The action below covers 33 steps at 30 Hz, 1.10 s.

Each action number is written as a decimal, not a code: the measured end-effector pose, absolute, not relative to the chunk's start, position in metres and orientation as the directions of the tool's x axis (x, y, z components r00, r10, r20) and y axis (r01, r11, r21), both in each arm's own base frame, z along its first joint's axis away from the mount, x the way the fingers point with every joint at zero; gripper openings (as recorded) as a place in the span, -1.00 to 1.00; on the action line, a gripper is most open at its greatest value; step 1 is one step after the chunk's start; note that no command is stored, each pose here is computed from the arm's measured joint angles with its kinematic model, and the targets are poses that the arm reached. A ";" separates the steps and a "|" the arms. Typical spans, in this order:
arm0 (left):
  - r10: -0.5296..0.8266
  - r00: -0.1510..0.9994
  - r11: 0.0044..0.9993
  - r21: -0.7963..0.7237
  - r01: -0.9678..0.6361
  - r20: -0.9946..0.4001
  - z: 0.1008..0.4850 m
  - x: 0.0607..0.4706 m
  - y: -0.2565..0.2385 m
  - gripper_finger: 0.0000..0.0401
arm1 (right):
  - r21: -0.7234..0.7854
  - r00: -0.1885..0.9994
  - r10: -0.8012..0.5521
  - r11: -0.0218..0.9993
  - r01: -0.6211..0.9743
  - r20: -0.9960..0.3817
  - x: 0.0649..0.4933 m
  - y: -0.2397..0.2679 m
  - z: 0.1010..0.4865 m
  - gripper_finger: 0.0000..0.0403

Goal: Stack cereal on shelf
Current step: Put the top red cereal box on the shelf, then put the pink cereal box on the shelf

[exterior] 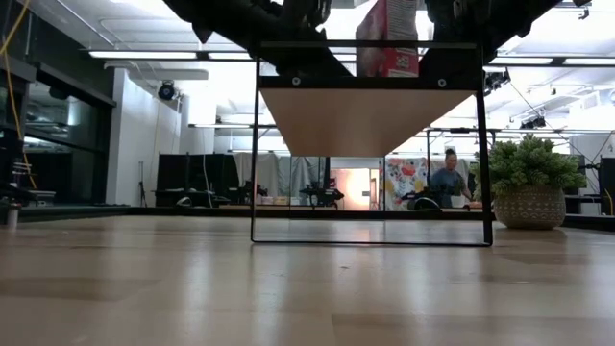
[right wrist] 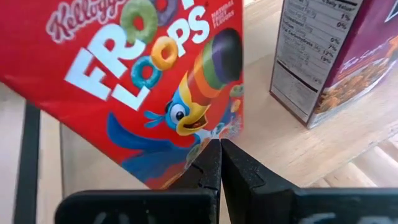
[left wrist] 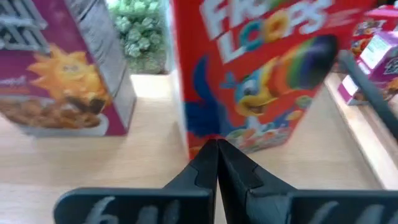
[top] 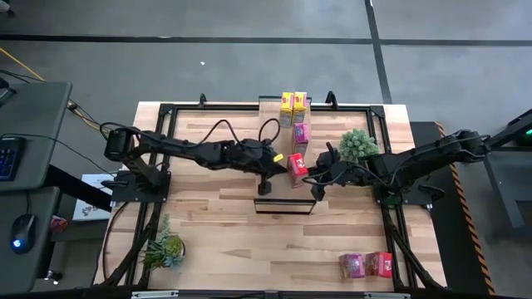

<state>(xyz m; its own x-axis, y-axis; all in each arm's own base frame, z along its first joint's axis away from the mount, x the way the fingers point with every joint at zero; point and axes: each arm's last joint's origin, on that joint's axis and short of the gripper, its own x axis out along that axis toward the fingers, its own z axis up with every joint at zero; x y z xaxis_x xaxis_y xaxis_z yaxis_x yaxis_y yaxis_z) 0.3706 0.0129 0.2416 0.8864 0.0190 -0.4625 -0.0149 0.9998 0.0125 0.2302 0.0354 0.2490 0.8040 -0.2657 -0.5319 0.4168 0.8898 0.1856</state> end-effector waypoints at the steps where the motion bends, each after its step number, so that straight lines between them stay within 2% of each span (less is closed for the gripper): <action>1: 0.025 0.885 1.000 0.012 -0.021 -0.465 0.241 0.370 0.015 -1.00 | 0.195 0.806 -0.260 0.889 0.415 -0.532 0.230 0.036 0.249 -1.00; 11: 0.062 0.899 0.998 0.009 -0.064 -0.434 0.243 0.371 0.034 -1.00 | 0.254 0.824 -0.219 0.883 0.395 -0.522 0.231 0.041 0.251 -1.00; 24: 0.062 0.902 0.997 0.064 -0.038 -0.427 0.245 0.371 0.034 -1.00 | 0.266 0.832 -0.186 0.892 0.367 -0.522 0.227 0.041 0.254 -1.00; 33: 0.077 0.891 0.996 0.064 -0.054 -0.448 0.284 0.324 0.036 -1.00 | 0.317 0.874 -0.179 0.883 0.345 -0.453 0.191 0.031 0.283 -1.00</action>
<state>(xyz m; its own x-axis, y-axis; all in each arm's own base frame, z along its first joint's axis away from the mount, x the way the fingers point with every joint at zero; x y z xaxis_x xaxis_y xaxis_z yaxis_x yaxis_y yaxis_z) 0.3244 0.0357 0.2836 0.8906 0.0770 -0.4482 -0.0538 0.9965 0.0644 0.1912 0.0307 0.2827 0.8737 -0.1787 -0.4525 0.3450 0.8834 0.3172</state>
